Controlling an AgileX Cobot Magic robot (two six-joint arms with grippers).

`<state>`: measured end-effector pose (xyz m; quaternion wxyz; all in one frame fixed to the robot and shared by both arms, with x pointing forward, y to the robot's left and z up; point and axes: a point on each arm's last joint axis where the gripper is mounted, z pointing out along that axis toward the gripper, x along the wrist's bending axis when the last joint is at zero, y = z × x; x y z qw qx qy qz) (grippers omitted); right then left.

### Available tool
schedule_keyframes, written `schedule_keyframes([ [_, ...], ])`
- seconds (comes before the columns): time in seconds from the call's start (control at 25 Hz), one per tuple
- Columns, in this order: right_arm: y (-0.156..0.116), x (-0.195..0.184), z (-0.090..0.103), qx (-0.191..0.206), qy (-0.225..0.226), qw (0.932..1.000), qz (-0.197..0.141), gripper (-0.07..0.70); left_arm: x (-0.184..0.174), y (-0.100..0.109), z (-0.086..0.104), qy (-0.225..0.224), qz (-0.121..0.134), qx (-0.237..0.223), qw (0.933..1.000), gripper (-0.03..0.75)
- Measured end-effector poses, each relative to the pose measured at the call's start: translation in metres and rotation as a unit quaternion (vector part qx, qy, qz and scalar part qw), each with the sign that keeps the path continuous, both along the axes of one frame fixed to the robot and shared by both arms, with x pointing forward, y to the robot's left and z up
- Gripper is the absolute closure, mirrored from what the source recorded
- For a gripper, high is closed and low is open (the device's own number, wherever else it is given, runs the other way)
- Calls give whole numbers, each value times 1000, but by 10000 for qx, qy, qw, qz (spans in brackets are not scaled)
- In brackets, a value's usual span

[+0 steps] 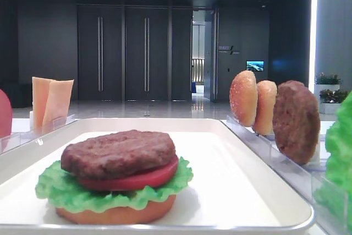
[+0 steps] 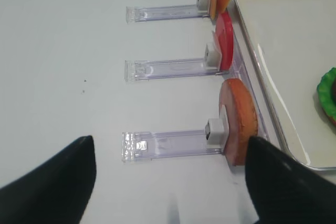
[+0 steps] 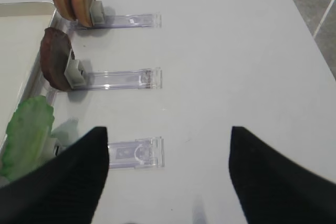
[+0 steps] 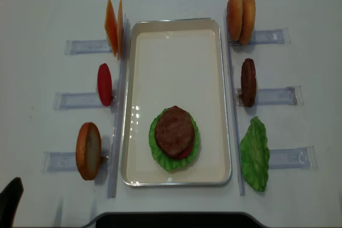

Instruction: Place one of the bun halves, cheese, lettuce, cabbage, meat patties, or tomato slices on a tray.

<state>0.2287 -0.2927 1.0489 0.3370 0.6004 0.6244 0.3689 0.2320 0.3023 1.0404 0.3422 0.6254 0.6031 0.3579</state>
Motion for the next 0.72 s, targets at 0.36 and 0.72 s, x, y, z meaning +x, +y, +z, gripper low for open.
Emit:
schedule_keyframes([
  [0.36, 0, 0, 0, 17, 0, 10000, 45, 166, 0, 0, 0, 0, 0, 0, 10000, 24],
  [0.72, 0, 0, 0, 17, 0, 10000, 47, 166, 0, 0, 0, 0, 0, 0, 10000, 24],
])
